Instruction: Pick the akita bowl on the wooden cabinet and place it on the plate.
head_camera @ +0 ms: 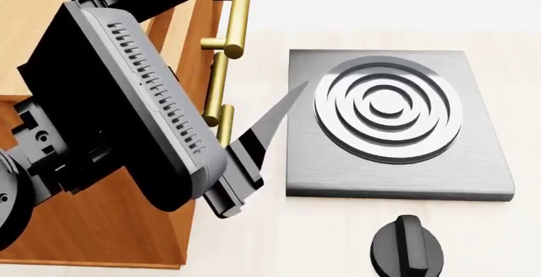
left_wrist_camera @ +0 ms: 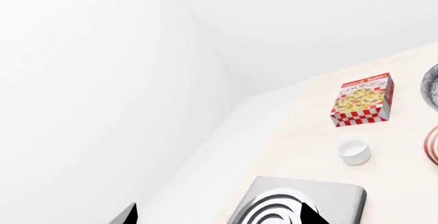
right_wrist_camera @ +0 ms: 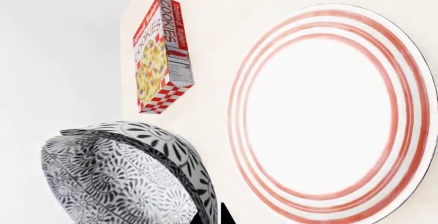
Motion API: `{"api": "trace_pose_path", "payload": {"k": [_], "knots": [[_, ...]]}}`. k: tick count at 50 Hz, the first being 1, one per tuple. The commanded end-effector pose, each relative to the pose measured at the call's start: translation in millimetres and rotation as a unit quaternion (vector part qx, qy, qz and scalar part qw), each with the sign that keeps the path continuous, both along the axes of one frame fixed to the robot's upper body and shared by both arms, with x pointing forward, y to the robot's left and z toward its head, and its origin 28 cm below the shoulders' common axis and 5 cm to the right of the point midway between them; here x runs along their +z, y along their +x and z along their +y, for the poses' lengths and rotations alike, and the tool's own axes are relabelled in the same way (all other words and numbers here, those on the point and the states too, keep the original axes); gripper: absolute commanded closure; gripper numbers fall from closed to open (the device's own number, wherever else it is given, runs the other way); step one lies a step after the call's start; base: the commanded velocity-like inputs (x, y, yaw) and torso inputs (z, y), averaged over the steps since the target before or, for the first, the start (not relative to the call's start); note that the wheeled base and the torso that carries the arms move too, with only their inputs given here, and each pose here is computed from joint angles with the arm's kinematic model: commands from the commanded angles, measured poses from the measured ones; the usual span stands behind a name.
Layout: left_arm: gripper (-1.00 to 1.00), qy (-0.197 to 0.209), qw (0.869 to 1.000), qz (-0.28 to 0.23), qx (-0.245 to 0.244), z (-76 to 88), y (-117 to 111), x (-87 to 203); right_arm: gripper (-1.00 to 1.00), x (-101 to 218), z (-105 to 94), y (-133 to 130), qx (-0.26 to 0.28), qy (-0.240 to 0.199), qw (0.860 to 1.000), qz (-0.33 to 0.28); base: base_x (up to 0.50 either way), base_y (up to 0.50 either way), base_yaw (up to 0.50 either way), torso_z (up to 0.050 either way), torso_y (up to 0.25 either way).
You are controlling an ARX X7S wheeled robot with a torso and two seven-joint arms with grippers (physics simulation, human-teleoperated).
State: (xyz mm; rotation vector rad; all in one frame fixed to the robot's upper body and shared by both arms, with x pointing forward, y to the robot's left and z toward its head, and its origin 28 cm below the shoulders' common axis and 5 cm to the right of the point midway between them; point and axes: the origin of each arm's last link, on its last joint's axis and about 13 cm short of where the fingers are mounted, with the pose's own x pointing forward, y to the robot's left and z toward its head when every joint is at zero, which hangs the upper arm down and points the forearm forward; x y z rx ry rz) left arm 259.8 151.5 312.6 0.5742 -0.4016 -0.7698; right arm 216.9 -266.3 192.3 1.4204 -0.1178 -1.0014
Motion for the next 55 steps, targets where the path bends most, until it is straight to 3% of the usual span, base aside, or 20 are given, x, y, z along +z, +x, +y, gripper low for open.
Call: {"api": "trace_pose_path", "payload": {"k": [1, 55], "knots": [[-1.00, 0.000, 1.000, -0.002, 0.000, 0.1, -0.6, 0.4, 1.00, -4.6, -10.6, 5.7, -0.013, 0.003, 1.000, 0.013, 0.00, 0.00, 0.00, 0.000, 0.000], [-1.00, -0.004, 1.000, 0.006, 0.003, 2.9, 1.5, -6.8, 1.00, -43.1, -31.5, 20.6, -0.032, 0.023, 0.997, 0.071, 0.00, 0.00, 0.00, 0.000, 0.000]]}}
